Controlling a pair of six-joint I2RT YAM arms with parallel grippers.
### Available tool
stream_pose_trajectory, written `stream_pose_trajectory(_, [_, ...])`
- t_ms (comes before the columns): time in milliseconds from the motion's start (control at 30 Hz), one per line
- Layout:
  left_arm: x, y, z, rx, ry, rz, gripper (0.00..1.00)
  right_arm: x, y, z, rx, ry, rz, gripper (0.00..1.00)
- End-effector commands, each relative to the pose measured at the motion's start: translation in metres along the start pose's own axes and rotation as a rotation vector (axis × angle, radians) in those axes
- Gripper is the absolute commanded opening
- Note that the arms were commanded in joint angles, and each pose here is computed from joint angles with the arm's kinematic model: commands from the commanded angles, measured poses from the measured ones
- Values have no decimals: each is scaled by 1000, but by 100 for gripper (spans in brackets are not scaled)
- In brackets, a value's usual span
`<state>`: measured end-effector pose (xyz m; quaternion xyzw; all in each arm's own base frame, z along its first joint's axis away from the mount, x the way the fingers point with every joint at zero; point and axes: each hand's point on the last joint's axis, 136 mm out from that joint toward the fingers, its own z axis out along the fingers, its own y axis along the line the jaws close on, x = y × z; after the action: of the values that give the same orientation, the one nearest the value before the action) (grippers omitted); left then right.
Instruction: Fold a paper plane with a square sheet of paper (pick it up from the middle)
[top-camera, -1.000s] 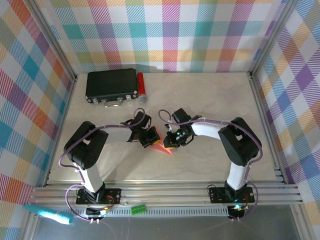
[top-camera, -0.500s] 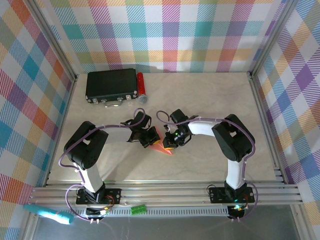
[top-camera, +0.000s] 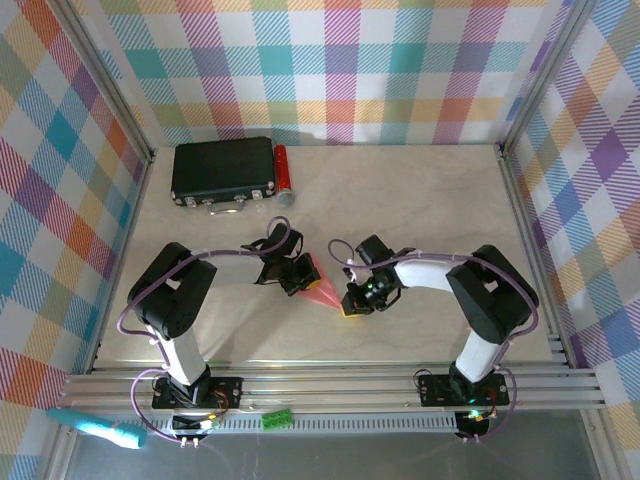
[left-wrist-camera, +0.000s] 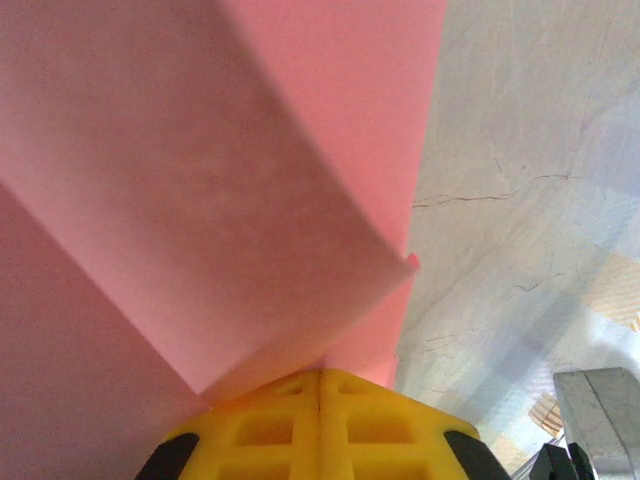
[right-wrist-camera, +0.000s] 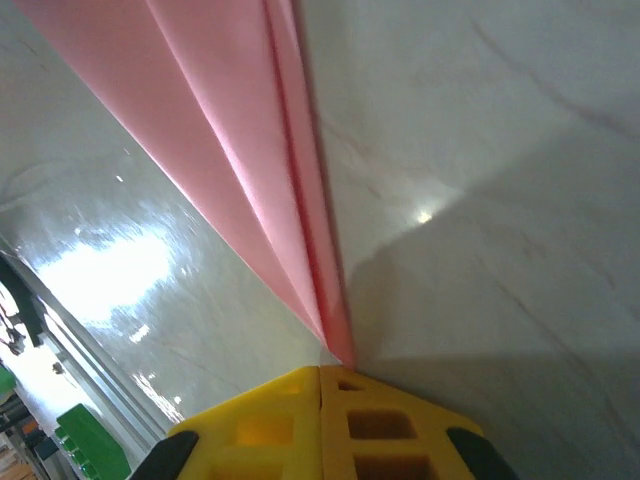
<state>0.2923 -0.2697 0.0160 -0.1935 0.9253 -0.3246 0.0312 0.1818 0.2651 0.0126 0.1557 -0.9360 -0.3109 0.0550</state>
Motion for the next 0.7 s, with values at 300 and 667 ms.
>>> stream_pose_trajectory(300, [8, 85, 10, -295, 0, -109, 4, -32, 17, -20, 33, -116, 3, 23])
stream_pose_trajectory(667, [5, 70, 6, -260, -9, -110, 7, -51, 10, -12, 172, -115, -119, 42])
